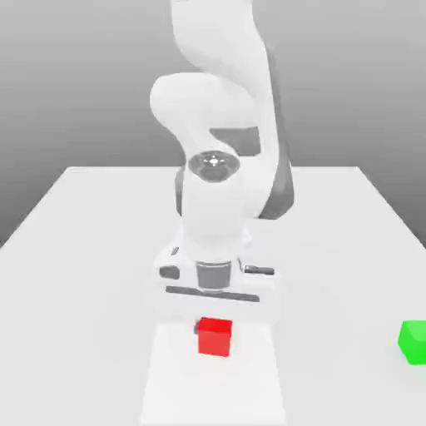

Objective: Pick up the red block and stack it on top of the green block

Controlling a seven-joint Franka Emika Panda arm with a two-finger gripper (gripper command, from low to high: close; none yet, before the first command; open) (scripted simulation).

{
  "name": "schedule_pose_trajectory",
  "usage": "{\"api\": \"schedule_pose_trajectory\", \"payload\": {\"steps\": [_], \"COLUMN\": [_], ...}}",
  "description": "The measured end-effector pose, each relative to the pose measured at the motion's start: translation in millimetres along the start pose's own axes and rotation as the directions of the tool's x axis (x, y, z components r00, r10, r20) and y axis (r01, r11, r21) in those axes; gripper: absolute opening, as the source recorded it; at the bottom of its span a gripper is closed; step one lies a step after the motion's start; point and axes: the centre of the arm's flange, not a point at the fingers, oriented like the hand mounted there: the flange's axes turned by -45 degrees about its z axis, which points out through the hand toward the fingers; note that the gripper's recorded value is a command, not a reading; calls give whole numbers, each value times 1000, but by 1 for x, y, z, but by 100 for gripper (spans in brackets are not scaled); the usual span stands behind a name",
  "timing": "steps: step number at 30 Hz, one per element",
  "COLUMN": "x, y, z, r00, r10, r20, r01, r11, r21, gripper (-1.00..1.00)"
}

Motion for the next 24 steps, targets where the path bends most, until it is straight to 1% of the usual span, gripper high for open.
{"api": "schedule_pose_trajectory", "payload": {"steps": [3, 4, 8, 12, 15, 17, 20, 21, 24], "x": [-1, 4, 7, -15, -44, -56, -60, -61, -61], "y": [0, -11, -122, -234, -307, -330, -336, -336, -336], "z": [-26, -30, -42, -54, -65, -53, -15, -8, -8], "r00": [1000, 1000, 969, 902, 845, 825, 819, 818, 818], "r10": [-2, -22, -247, -431, -535, -565, -574, -576, -576], "r20": [0, 2, 7, 7, 3, 0, 0, 0, 0], "r01": [2, 22, 247, 431, 535, 565, 574, 576, 576], "r11": [1000, 1000, 969, 902, 845, 825, 819, 818, 818], "r21": [-1, -3, -11, -10, -3, 0, 1, 1, 1], "gripper": [-100, -100, -100, -100, -100, -100, -100, 100, 100]}}
